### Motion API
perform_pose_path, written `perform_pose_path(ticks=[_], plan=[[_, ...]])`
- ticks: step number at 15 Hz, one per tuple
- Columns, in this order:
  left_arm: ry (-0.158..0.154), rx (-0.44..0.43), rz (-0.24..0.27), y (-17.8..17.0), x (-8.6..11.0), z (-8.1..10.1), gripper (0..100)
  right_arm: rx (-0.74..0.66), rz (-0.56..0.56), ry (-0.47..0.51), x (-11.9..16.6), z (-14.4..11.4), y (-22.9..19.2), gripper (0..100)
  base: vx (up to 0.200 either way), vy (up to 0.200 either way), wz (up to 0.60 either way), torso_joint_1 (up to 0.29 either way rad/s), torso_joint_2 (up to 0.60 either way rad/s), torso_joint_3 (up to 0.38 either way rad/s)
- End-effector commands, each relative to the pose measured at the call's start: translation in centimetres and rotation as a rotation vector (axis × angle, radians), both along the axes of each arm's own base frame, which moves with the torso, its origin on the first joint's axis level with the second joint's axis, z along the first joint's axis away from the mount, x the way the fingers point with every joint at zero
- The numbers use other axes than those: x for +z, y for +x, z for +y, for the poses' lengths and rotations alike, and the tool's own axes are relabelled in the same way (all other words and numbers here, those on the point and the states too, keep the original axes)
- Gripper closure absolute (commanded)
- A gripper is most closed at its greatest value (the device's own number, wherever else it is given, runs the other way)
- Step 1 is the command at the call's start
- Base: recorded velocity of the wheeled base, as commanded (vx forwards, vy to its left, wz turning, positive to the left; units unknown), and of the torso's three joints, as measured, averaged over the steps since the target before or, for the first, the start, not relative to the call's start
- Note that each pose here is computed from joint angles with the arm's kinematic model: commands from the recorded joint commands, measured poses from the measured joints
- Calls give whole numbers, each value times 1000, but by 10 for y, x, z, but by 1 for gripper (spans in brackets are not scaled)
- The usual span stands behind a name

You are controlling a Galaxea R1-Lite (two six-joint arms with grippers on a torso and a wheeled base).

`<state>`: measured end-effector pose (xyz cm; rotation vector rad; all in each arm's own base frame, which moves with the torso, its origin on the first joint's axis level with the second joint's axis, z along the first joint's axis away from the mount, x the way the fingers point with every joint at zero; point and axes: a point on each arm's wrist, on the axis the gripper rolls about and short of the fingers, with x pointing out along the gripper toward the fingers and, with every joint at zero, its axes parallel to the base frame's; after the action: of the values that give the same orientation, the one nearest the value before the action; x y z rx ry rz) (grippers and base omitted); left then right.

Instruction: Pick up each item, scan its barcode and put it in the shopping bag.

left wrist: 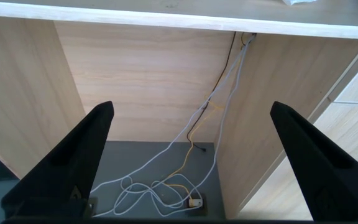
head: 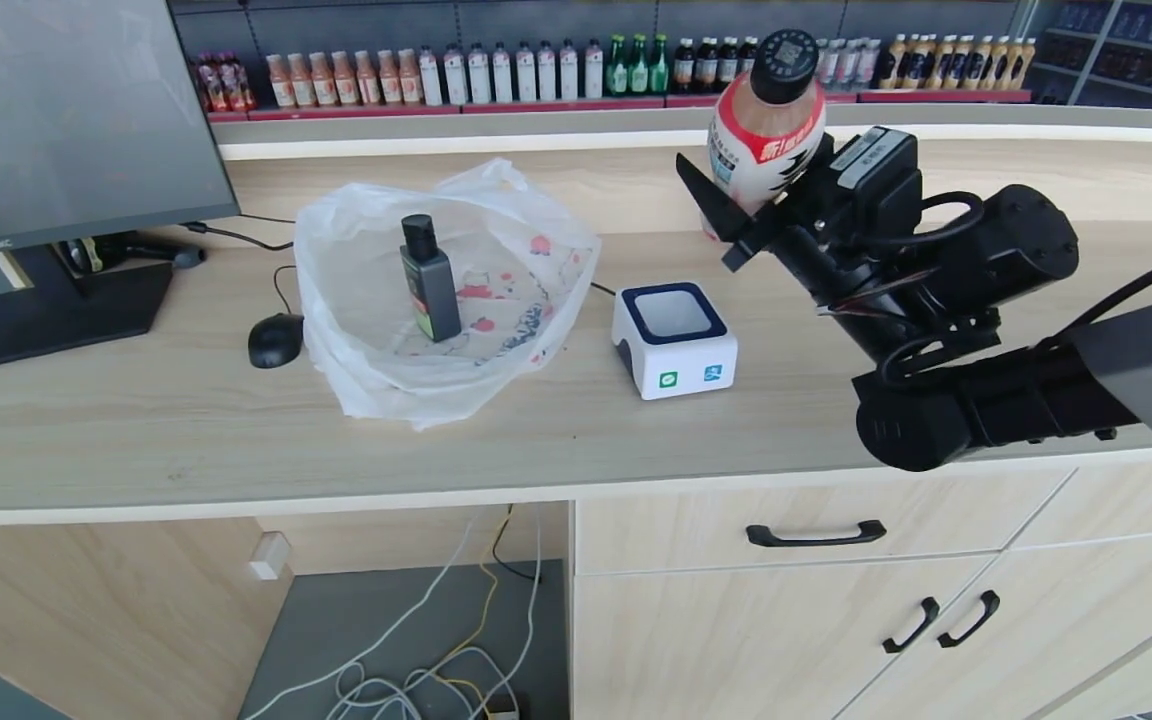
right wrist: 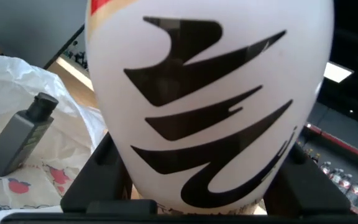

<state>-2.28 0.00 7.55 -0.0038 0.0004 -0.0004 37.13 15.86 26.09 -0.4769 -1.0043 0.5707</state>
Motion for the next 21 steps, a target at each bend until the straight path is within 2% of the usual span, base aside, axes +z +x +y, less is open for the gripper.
perform_pose_path(ticks=[1,2,9,13,21], plan=[[-1,0,0,0,0,0,0,21,-31,-35,1,1,-1,100,0,0,0,0,0,0],[-1,-1,0,0,0,0,0,33,-52,-71,-1,2,0,100,0,0,0,0,0,0],[-1,0,0,0,0,0,0,-20,-131,-144,-10,7,5,100,0,0,0,0,0,0],[-1,0,0,0,0,0,0,-20,-136,-212,-27,10,8,100,0,0,0,0,0,0],[-1,0,0,0,0,0,0,-38,-106,-252,-42,-2,16,100,0,0,0,0,0,0]])
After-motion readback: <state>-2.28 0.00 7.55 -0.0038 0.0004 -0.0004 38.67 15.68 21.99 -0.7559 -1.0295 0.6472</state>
